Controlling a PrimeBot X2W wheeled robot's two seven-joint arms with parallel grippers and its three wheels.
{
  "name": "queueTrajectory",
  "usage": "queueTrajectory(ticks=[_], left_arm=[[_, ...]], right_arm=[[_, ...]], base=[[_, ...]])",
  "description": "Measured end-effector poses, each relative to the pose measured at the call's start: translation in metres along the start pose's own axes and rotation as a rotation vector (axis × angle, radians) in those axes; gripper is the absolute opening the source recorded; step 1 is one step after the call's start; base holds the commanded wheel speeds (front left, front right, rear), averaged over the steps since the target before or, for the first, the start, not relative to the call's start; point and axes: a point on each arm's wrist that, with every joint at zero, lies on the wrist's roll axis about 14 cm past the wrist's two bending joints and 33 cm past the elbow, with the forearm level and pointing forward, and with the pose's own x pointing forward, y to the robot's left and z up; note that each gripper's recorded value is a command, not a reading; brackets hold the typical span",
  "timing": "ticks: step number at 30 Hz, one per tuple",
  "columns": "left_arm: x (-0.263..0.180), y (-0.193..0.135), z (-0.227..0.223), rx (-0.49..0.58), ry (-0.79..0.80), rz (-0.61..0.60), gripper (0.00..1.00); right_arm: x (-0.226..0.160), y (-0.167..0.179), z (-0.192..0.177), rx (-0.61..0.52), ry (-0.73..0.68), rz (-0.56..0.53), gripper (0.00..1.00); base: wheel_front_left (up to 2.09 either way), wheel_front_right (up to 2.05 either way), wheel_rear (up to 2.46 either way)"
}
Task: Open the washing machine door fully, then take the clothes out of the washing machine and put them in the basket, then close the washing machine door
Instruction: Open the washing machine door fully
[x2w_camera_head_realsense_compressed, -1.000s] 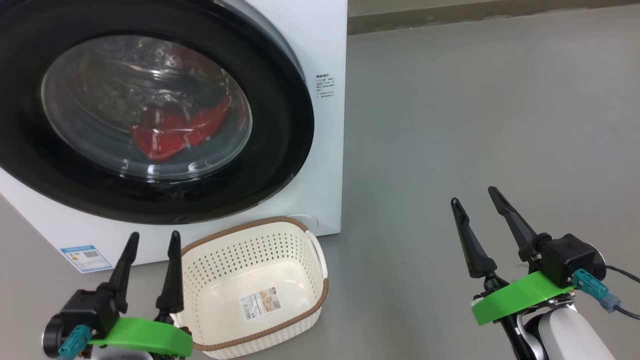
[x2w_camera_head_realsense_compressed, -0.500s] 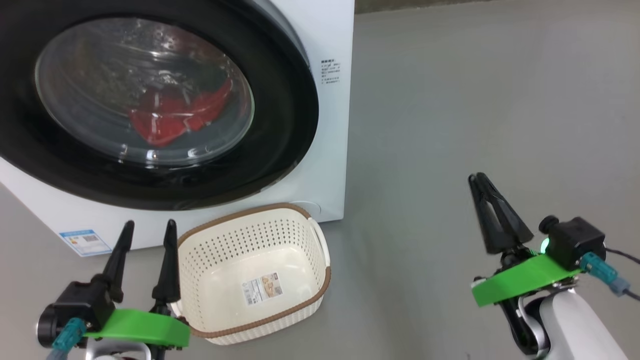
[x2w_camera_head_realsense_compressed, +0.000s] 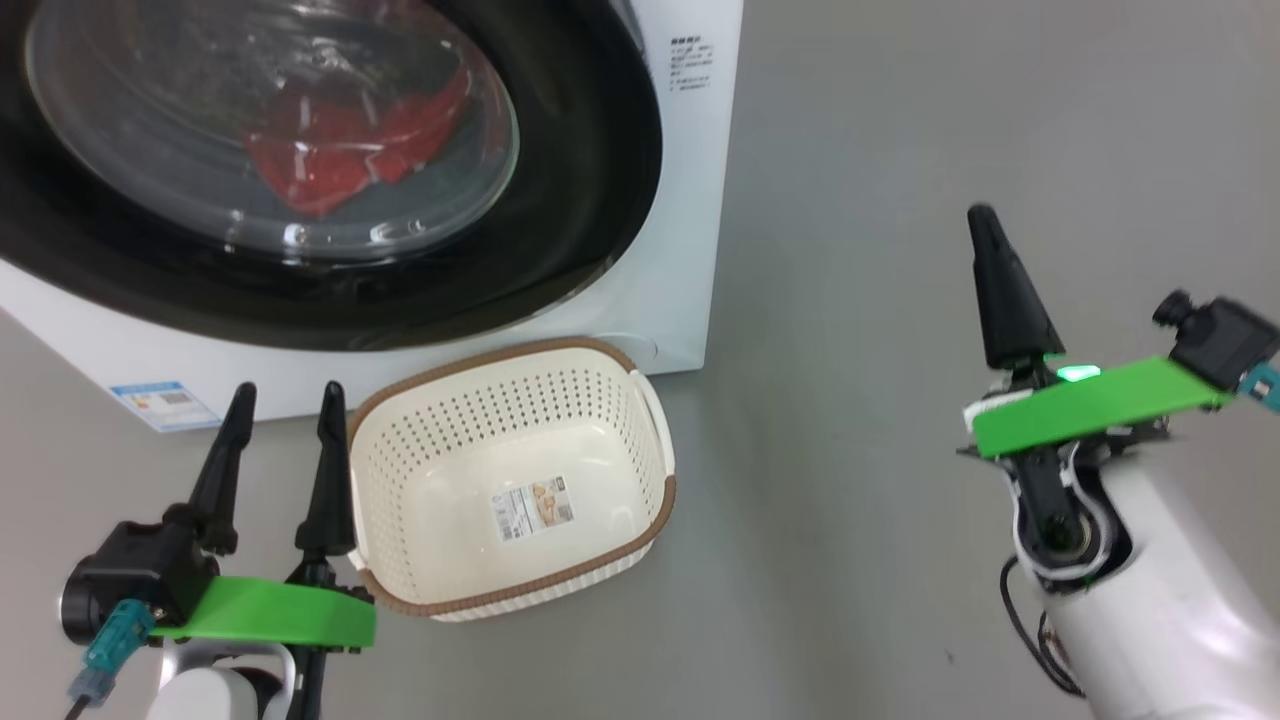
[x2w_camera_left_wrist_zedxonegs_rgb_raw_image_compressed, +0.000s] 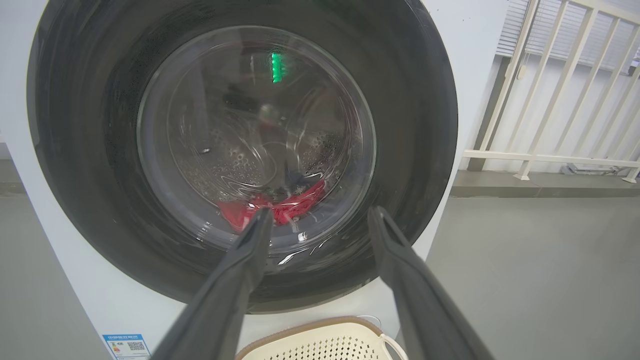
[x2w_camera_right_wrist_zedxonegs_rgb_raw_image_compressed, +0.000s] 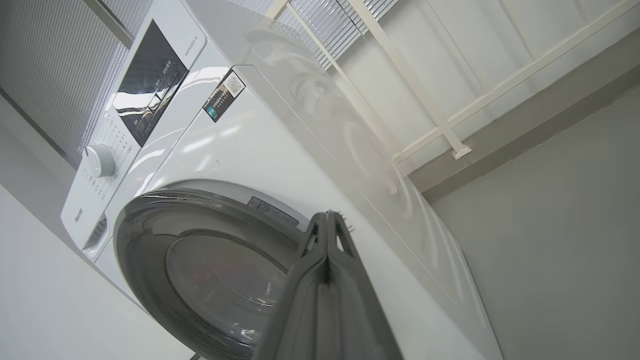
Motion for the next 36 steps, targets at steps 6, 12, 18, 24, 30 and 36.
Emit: queueTrajectory(ticks=[6,12,18,24,30,36], left_arm=[[0.007,0.003,-0.004,0.003,0.003,0.004,1.0],[0.018,0.004,-0.011,0.009,0.006,0.0,1.0],[0.03,0.008,-0.018,0.009,0.002,0.005,1.0],[0.041,0.014,-0.026,0.019,0.003,0.013,1.0],[0.049,0.02,-0.045,0.027,0.033,0.021,1.0],[0.051,0.031,-0.063,0.039,0.07,0.042,1.0]], right_arm=[[0.028,0.005,-0.006,0.197,0.064,0.016,0.0],[0.056,0.008,-0.018,0.369,0.177,0.043,0.0],[0.087,0.015,-0.027,0.52,0.275,0.096,0.0],[0.111,0.023,-0.045,0.608,0.388,0.161,0.0],[0.13,0.027,-0.071,0.651,0.514,0.211,0.0],[0.147,0.023,-0.091,0.679,0.587,0.241,0.0]], base=[[0.0,0.0,0.0],[0.0,0.0,0.0],[0.0,0.0,0.0],[0.0,0.0,0.0],[0.0,0.0,0.0],[0.0,0.0,0.0]])
